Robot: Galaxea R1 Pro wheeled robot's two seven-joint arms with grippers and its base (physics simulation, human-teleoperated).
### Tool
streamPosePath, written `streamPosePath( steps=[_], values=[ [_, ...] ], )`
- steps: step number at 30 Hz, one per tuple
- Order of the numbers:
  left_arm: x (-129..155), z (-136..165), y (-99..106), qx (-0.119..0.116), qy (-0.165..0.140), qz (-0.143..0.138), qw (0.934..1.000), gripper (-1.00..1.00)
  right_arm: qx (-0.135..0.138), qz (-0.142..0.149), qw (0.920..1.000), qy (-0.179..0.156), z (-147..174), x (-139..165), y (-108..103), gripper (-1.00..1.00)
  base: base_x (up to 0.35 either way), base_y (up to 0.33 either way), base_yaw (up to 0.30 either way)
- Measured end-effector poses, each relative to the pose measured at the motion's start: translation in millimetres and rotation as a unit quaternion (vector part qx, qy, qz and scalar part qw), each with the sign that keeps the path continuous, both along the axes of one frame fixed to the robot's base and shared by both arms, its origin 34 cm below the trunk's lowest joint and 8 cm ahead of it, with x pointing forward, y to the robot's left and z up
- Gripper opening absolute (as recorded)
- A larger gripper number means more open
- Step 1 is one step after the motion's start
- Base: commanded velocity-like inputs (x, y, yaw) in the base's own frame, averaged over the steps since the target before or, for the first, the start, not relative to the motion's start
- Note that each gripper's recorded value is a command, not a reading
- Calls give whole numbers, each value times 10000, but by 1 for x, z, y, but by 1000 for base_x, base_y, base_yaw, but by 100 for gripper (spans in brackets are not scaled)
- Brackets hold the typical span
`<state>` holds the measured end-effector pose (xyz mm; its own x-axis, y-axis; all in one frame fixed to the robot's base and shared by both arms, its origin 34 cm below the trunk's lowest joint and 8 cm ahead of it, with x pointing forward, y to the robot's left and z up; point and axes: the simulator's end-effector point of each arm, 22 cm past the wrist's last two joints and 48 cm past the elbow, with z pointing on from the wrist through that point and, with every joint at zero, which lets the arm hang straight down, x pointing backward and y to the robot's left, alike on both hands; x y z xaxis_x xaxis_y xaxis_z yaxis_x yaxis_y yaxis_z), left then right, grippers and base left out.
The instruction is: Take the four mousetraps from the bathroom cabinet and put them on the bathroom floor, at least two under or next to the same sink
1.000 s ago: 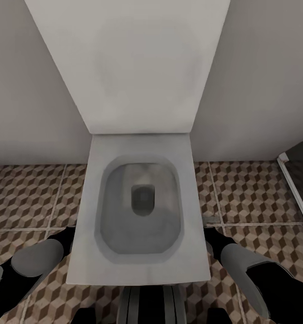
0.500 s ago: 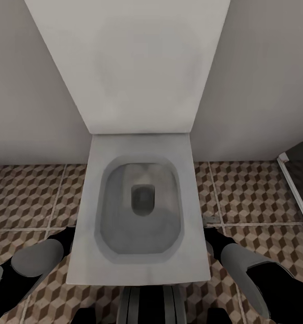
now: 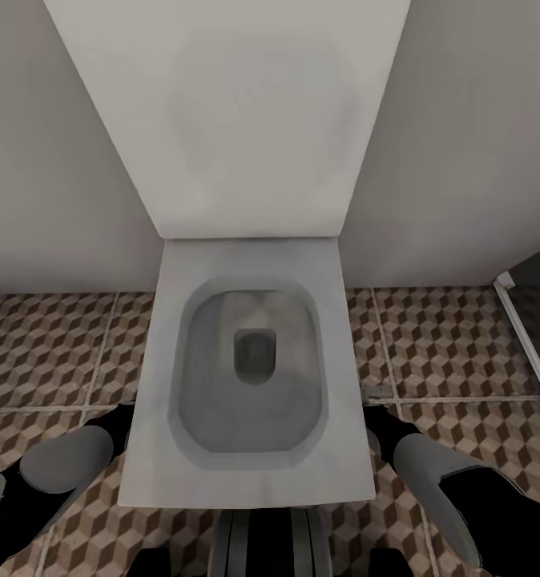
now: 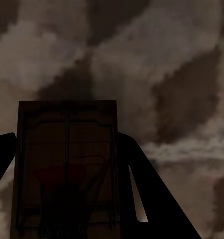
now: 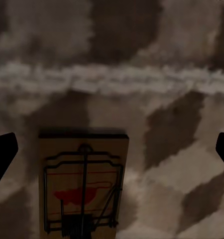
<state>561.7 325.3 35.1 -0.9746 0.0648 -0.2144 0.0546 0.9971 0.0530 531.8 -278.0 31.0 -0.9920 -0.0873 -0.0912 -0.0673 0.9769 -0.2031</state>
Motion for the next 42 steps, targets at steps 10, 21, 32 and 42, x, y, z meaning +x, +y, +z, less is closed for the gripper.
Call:
streamPosePath(
  steps=[10,21,32,42],
  values=[
    [1,0,1,10,-12,9,10000,-100,-3,1,10000,-2,0,0,0,100,0,0,0],
    [2,1,5,36,-18,18,10000,-100,-3,1,10000,-1,0,0,0,100,0,0,0],
    [1,1,6,52,-14,12,10000,-100,-2,-2,10000,-1,0,0,0,100,0,0,0],
    [3,1,8,67,-41,8,10000,100,-3,-2,10000,0,0,0,0,100,0,0,0]
  ],
)
